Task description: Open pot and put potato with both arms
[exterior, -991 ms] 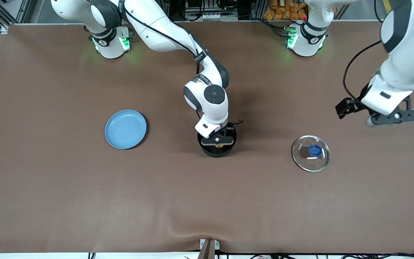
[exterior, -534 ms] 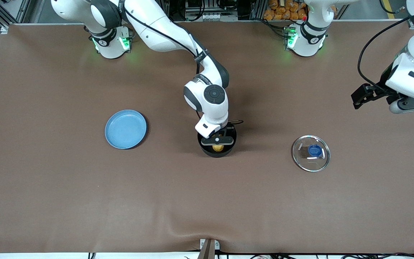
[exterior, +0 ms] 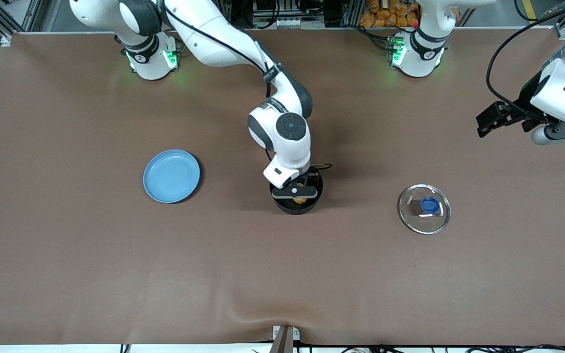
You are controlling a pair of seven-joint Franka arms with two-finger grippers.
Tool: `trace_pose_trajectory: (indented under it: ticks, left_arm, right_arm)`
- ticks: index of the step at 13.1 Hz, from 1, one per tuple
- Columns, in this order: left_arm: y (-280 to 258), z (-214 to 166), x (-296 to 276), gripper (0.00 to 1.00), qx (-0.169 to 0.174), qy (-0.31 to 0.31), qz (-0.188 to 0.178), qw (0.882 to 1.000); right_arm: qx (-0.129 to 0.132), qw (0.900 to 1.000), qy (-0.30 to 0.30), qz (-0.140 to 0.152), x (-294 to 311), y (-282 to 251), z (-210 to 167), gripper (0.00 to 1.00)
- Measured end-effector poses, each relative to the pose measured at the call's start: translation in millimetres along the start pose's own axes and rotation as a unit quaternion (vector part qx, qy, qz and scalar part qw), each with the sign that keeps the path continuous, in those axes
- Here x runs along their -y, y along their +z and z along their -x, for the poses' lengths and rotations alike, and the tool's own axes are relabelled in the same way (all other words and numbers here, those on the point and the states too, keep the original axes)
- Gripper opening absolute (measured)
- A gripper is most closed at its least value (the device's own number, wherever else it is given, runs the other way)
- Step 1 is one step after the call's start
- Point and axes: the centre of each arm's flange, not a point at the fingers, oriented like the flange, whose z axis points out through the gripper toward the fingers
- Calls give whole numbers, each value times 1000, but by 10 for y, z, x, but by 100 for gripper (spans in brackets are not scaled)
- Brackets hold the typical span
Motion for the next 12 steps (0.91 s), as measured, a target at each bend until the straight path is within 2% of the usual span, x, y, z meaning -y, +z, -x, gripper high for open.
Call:
trace_pose_trajectory:
  ticks: [3, 5, 7, 9, 10, 12]
  left_arm:
    - [-117, 13, 70, 100, -11, -5, 4, 1000]
    - [-162, 44, 61, 100, -12, -4, 12, 1000]
    - [-158, 46, 62, 100, -10, -5, 15, 1000]
    - [-150, 42, 72, 100, -10, -6, 15, 1000]
    - [-147, 39, 83, 100, -9, -7, 15, 1000]
    - [-136, 27, 114, 100, -8, -10, 15, 1000]
  right_arm:
    - [6, 1000, 15, -6, -149, -647, -189, 86]
    - [23, 1000, 21, -4, -466, -1261, -399, 86]
    - [45, 999, 27, -1, -1014, -1945, -639, 87]
    - [53, 998, 38, -14, -1715, -2661, -842, 92]
    - [59, 997, 41, -19, -2065, -2957, -877, 99]
    - [80, 996, 33, -24, -2672, -3426, -823, 100]
